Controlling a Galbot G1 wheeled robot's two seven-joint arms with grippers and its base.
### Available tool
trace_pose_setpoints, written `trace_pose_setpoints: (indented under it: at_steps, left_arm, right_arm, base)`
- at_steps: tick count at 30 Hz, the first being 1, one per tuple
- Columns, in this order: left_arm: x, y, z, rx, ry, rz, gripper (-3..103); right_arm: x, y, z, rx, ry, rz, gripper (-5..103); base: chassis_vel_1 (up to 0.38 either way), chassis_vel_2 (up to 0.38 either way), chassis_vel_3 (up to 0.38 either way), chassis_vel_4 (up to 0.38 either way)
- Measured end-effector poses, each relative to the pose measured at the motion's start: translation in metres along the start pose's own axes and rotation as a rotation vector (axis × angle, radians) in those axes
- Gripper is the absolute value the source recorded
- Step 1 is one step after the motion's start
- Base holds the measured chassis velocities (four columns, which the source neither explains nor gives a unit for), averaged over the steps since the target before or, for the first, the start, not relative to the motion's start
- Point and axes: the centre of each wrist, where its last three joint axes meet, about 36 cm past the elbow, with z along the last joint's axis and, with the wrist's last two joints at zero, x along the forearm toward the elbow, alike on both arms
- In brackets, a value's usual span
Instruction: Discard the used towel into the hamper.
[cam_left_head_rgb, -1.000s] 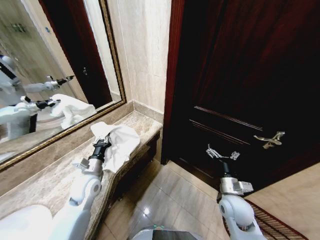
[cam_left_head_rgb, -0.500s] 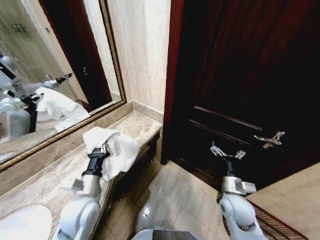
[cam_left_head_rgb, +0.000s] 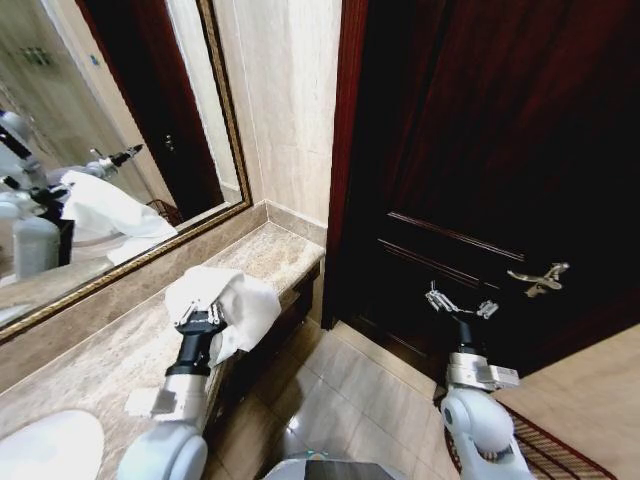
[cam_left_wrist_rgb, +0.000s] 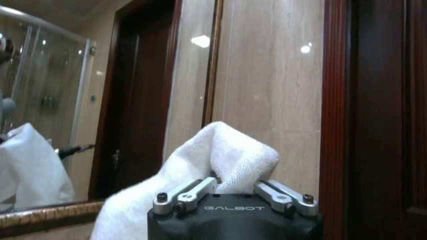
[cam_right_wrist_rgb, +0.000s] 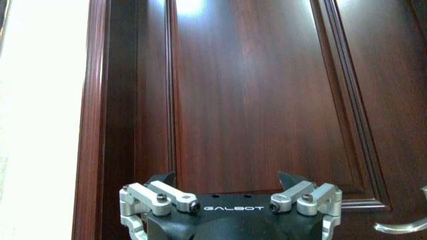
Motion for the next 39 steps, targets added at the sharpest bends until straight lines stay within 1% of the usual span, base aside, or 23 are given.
trace_pose_setpoints:
  at_steps: [1,3,6,7,8,12,19,21,28,30,39]
  left_arm:
    - [-0.001,0.002,0.002,-0.016,-0.018,-0.001,4]
    - [-0.002,0.003,0.003,-0.022,-0.026,-0.005,4]
    - [-0.003,0.002,0.003,0.001,-0.038,-0.023,4]
    - [-0.003,0.002,0.003,0.001,-0.038,-0.023,4]
    - [-0.004,0.002,0.003,0.009,-0.052,-0.039,4]
    - [-0.008,0.003,0.001,0.012,-0.086,-0.067,4]
    - [-0.010,0.008,-0.001,-0.004,-0.099,-0.065,4]
    - [-0.011,0.009,0.000,-0.011,-0.113,-0.050,4]
    - [-0.011,0.009,0.002,-0.015,-0.113,-0.036,4]
    - [-0.012,0.009,0.005,-0.018,-0.116,-0.026,4]
    - [-0.012,0.010,0.006,-0.022,-0.119,-0.017,4]
  right_arm:
    - [0.000,0.000,0.000,0.001,0.000,0.002,100]
    - [0.001,0.000,0.000,0.008,0.003,0.007,100]
    - [0.004,-0.003,-0.002,0.030,0.030,0.011,100]
    - [0.004,-0.003,-0.002,0.030,0.030,0.011,100]
    - [0.006,-0.004,-0.004,0.035,0.039,0.011,100]
    - [0.006,-0.004,-0.005,0.038,0.037,0.008,100]
    - [0.005,-0.002,-0.006,0.030,0.030,0.000,100]
    - [0.006,-0.001,-0.006,0.023,0.018,-0.008,100]
    - [0.008,-0.002,-0.007,0.025,0.013,-0.013,100]
    - [0.007,-0.005,-0.008,0.029,0.009,-0.012,100]
    - [0.009,-0.006,-0.006,0.029,0.010,-0.011,100]
  base:
    - [0.000,0.000,0.000,0.000]
    - [0.000,0.000,0.000,0.000]
    - [0.000,0.000,0.000,0.000]
    - [0.000,0.000,0.000,0.000]
    - [0.000,0.000,0.000,0.000]
    - [0.000,0.000,0.000,0.000]
    - [0.000,0.000,0.000,0.000]
    - [0.000,0.000,0.000,0.000]
    - [-0.004,-0.006,-0.010,-0.005]
    - [-0.050,-0.049,-0.063,-0.064]
    - [-0.069,-0.073,-0.066,-0.077]
